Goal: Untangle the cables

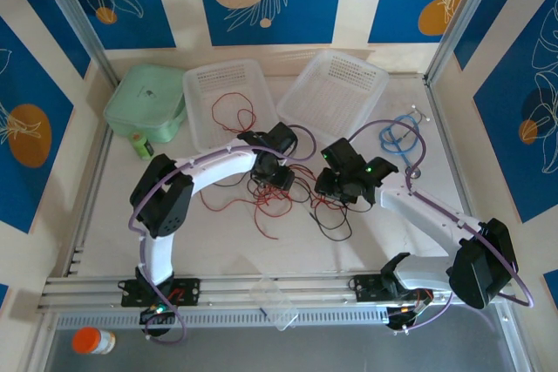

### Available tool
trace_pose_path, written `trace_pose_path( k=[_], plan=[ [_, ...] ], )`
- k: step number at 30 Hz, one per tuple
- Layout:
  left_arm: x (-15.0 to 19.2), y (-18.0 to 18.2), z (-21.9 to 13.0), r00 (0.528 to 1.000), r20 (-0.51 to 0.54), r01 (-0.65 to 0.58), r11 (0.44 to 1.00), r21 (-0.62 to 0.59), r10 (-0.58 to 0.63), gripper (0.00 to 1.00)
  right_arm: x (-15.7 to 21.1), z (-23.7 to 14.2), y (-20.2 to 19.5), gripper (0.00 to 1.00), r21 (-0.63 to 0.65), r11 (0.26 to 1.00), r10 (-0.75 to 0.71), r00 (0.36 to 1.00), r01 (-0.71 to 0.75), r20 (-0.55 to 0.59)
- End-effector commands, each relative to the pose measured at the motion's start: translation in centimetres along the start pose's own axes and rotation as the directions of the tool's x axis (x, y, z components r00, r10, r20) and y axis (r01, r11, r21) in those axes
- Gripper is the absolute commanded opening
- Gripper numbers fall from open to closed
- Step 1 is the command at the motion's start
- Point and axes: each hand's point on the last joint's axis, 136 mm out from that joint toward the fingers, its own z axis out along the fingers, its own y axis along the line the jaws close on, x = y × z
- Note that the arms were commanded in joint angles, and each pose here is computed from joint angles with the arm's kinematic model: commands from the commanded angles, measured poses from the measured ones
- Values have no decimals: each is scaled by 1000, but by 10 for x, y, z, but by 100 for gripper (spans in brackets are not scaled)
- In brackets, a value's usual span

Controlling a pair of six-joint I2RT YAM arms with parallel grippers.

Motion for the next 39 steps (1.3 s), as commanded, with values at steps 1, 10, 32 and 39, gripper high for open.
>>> trace_pose_path(
  k=[1,10,32,39],
  plan=[
    [-11,0,4,1000,17,-26,1000,-12,26,48,1,-1,3,37,-32,999,9,1000,-10,-12],
    [3,4,13,999,-18,-41,999,-18,41,40,-9,-5,11,36,-56,998,17,1000,-16,3],
    [-39,-15,-130,949,314,-19,999,34,8,0,10,33,52,32,-204,970,113,989,-131,-96],
    [-39,-23,-157,933,361,-21,998,63,-3,0,-6,32,51,32,-118,992,54,998,-50,29]
  ],
)
